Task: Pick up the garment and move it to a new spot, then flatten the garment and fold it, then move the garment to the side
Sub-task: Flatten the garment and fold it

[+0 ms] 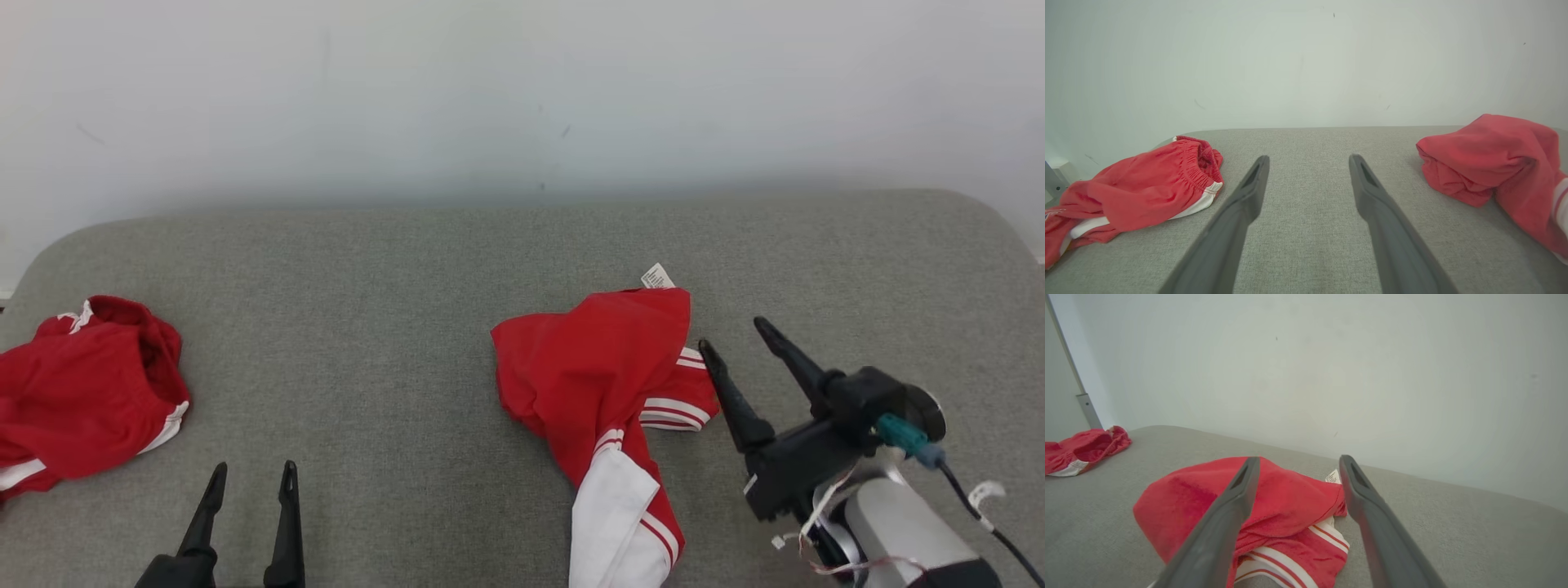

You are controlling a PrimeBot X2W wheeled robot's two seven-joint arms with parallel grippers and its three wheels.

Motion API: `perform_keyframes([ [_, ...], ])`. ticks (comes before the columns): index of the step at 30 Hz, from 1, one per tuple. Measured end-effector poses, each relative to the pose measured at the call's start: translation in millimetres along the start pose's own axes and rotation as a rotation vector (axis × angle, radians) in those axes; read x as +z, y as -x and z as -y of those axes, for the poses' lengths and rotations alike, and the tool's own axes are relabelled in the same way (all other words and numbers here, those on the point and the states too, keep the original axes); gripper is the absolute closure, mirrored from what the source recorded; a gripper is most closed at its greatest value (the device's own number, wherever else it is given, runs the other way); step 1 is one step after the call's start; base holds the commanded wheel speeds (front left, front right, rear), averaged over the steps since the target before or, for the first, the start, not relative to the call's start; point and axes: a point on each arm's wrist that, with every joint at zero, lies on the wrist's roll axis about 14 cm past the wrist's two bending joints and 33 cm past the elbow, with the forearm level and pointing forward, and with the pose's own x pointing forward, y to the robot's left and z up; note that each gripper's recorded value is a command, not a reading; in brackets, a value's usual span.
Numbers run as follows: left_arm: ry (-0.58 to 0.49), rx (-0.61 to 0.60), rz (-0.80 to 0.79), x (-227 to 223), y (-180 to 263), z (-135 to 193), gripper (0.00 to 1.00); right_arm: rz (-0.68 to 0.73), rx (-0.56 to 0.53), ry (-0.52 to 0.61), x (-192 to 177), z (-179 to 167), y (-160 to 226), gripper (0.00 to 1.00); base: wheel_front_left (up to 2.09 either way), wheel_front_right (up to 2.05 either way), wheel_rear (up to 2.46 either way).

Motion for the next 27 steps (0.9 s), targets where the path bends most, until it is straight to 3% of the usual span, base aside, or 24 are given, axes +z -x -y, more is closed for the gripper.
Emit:
perform_keyframes([
  [6, -0.001, 0.009, -0.007, -2.3, -3.9, -2.7, 0.00, -0.074, -0.036, 0.004, -9.8, 24.2, -34.4, 0.00, 0.00, 0.00, 0.00],
  [14, -0.004, 0.030, -0.028, -9.5, -9.7, -9.5, 0.00, -0.261, -0.074, -0.075, -57.2, 35.4, -62.0, 0.00, 0.00, 0.00, 0.00],
  [25, -0.010, 0.066, -0.048, -15.9, -11.9, -21.4, 0.00, -0.422, -0.122, -0.344, -108.7, 14.0, -74.5, 0.00, 0.00, 0.00, 0.00],
  [26, -0.012, 0.068, -0.046, -15.2, -12.8, -22.1, 0.00, -0.436, -0.125, -0.370, -112.0, 11.7, -74.6, 0.42, 0.00, 0.00, 0.00],
  [27, -0.012, 0.070, -0.046, -15.4, -12.9, -22.9, 0.00, -0.444, -0.126, -0.393, -113.6, 9.4, -75.7, 0.63, 0.00, 0.00, 0.00],
])
